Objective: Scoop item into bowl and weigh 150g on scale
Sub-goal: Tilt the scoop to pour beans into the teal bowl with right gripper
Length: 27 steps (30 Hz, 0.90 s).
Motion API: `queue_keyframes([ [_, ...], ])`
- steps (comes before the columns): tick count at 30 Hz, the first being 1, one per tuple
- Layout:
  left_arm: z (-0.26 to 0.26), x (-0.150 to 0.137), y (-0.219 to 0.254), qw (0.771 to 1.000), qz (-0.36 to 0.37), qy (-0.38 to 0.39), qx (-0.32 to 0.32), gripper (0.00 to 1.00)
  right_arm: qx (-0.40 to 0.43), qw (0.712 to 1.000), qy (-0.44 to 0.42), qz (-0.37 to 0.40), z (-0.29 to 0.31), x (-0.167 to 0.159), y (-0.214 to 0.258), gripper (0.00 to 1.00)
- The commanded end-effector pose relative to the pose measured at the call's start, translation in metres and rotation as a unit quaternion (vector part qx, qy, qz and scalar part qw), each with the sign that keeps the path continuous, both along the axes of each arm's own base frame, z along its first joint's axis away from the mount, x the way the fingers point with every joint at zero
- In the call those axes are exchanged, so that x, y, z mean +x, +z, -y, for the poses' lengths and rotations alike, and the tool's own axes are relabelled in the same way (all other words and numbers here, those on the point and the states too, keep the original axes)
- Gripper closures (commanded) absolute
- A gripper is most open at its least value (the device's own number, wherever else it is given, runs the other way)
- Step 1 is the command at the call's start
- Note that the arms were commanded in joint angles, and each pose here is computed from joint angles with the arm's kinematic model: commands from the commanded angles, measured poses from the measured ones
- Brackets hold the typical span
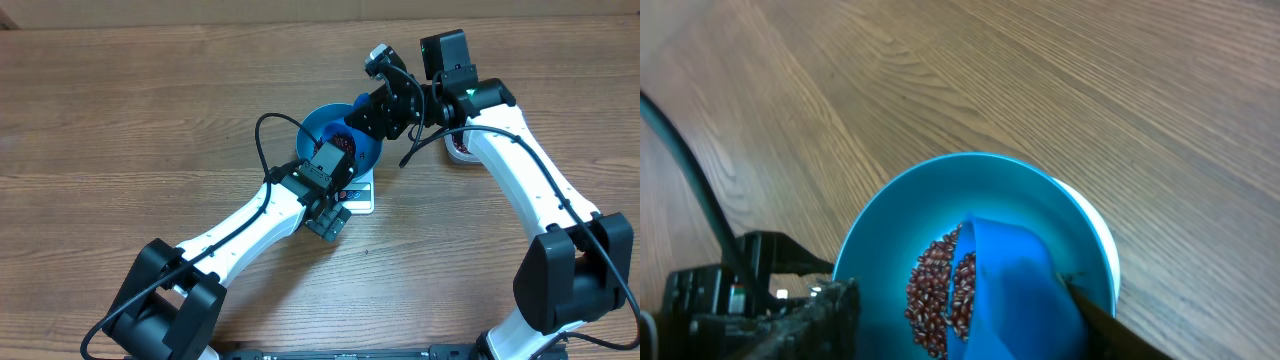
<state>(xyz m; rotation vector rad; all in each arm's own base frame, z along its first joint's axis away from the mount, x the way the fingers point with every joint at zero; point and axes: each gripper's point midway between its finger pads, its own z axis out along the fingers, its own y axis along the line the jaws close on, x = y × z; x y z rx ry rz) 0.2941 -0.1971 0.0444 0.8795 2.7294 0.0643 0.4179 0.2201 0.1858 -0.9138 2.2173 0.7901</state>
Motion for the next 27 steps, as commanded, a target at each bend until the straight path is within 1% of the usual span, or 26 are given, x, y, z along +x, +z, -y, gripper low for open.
queue_keyframes([
  [1,0.000,-0.001,-0.003,1.000,0.000,-0.012,0.008,0.01,-0.014,1.000,-0.010,0.011,0.002,0.008,0.001,0.36],
  [8,0.000,-0.001,-0.003,1.000,0.000,-0.012,0.008,0.00,-0.029,0.999,-0.017,-0.007,0.005,0.011,-0.018,0.34],
  [9,0.000,-0.001,-0.003,1.000,0.000,-0.012,0.008,0.00,-0.033,0.999,-0.019,-0.010,0.005,0.012,-0.022,0.37],
  [11,0.000,-0.001,-0.003,1.000,0.000,-0.012,0.008,0.00,-0.033,0.999,-0.020,-0.010,0.006,0.012,-0.022,0.46],
  [12,0.000,-0.001,-0.003,1.000,0.000,-0.012,0.008,0.00,-0.032,0.999,-0.020,-0.006,0.005,0.013,-0.021,0.55],
  [13,0.000,-0.001,-0.003,1.000,0.000,-0.012,0.008,0.01,-0.030,0.999,-0.020,0.000,0.005,0.016,-0.020,0.72],
  [16,0.000,-0.001,-0.003,1.000,0.000,-0.012,0.008,0.00,-0.028,0.999,-0.019,0.000,0.004,0.015,-0.019,0.82],
  [17,0.000,-0.001,-0.003,1.000,0.000,-0.012,0.008,0.01,-0.026,0.999,-0.019,-0.002,0.004,0.015,-0.019,0.83],
  [20,0.000,-0.001,-0.003,1.000,0.000,-0.012,0.008,0.00,-0.019,1.000,-0.013,-0.004,0.001,0.013,-0.017,0.84],
  [22,0.000,-0.001,-0.003,1.000,0.000,-0.012,0.008,0.01,-0.018,1.000,-0.012,-0.005,0.001,0.013,-0.017,0.78],
  [24,0.000,-0.001,-0.003,1.000,0.000,-0.012,0.008,0.01,-0.019,1.000,-0.013,-0.006,0.001,0.013,-0.018,0.78],
  [25,0.000,-0.001,-0.003,1.000,0.000,-0.012,0.008,0.00,-0.019,1.000,-0.013,-0.005,0.001,0.013,-0.018,0.81],
  [26,0.000,-0.001,-0.003,1.000,0.000,-0.012,0.008,0.00,-0.019,1.000,-0.013,-0.004,0.001,0.013,-0.018,0.88],
  [27,0.000,-0.001,-0.003,1.000,0.000,-0.012,0.008,0.00,-0.019,1.000,-0.013,-0.003,0.001,0.014,-0.017,0.91],
])
